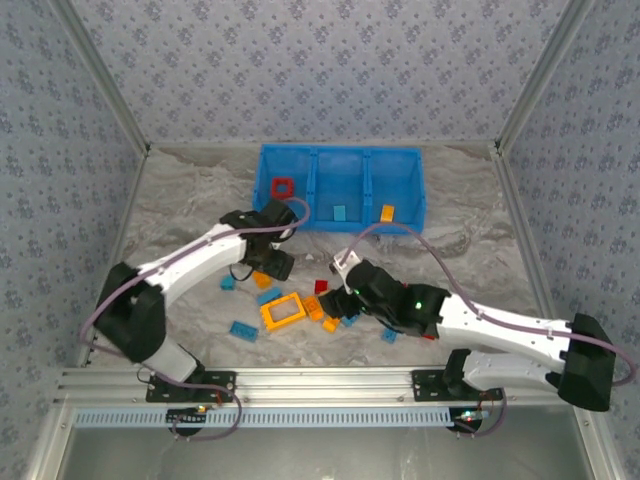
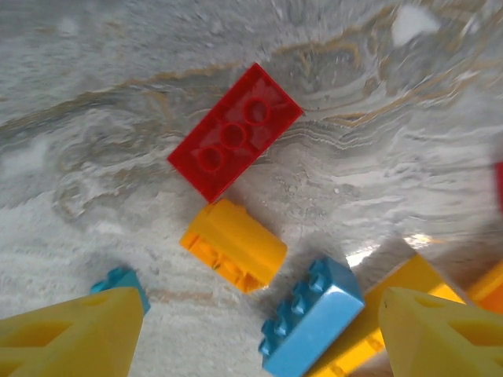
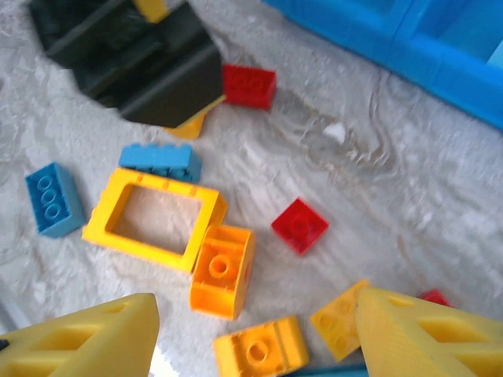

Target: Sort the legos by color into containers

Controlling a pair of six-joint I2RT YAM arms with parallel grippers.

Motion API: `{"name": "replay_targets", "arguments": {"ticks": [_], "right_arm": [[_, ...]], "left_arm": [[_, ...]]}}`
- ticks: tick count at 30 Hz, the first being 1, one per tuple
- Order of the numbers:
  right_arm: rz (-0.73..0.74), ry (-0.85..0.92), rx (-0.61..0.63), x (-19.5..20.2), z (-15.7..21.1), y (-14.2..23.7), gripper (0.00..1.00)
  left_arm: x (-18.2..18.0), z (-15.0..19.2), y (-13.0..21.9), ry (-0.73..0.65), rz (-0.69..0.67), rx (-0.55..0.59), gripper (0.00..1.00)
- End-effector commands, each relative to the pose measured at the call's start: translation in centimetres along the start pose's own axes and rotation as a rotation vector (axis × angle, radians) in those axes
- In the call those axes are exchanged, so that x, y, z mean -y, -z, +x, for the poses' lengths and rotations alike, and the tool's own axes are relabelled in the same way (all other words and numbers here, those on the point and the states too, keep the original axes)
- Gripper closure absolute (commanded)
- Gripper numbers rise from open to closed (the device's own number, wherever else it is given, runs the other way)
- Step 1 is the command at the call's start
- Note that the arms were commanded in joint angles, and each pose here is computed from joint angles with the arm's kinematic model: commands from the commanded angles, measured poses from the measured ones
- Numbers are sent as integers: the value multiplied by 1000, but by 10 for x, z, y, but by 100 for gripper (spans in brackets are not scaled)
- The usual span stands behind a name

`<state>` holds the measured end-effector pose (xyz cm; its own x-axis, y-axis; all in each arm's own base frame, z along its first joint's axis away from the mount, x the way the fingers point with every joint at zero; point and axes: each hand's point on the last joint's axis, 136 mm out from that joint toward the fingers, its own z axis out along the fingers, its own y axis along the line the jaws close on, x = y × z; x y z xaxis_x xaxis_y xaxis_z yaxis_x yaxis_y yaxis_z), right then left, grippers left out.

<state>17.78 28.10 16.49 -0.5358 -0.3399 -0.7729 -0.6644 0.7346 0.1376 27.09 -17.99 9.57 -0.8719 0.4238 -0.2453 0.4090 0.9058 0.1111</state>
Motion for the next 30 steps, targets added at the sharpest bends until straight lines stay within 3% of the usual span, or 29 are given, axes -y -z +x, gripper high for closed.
{"name": "replay_targets", "arguments": {"ticks": [1, 9, 19, 26, 30], "right_arm": [[-41, -89, 114, -10, -17, 15, 30], [-24, -84, 96, -16, -6, 15, 31], [-49, -85, 77, -28, -6, 4, 31], [-41, -88, 80, -28, -6, 4, 31], [-29, -90, 77, -26, -4, 3, 31]], "left_arm": [[-2, -21, -9, -134, -27, 17, 20], [-8, -30, -57, -157, -40, -41, 20], [-9, -42, -69, -151, -35, 7, 20], [-8, -29, -86, -143, -18, -69, 39], [-8, -22, -85, -112, -13, -61, 40]]}}
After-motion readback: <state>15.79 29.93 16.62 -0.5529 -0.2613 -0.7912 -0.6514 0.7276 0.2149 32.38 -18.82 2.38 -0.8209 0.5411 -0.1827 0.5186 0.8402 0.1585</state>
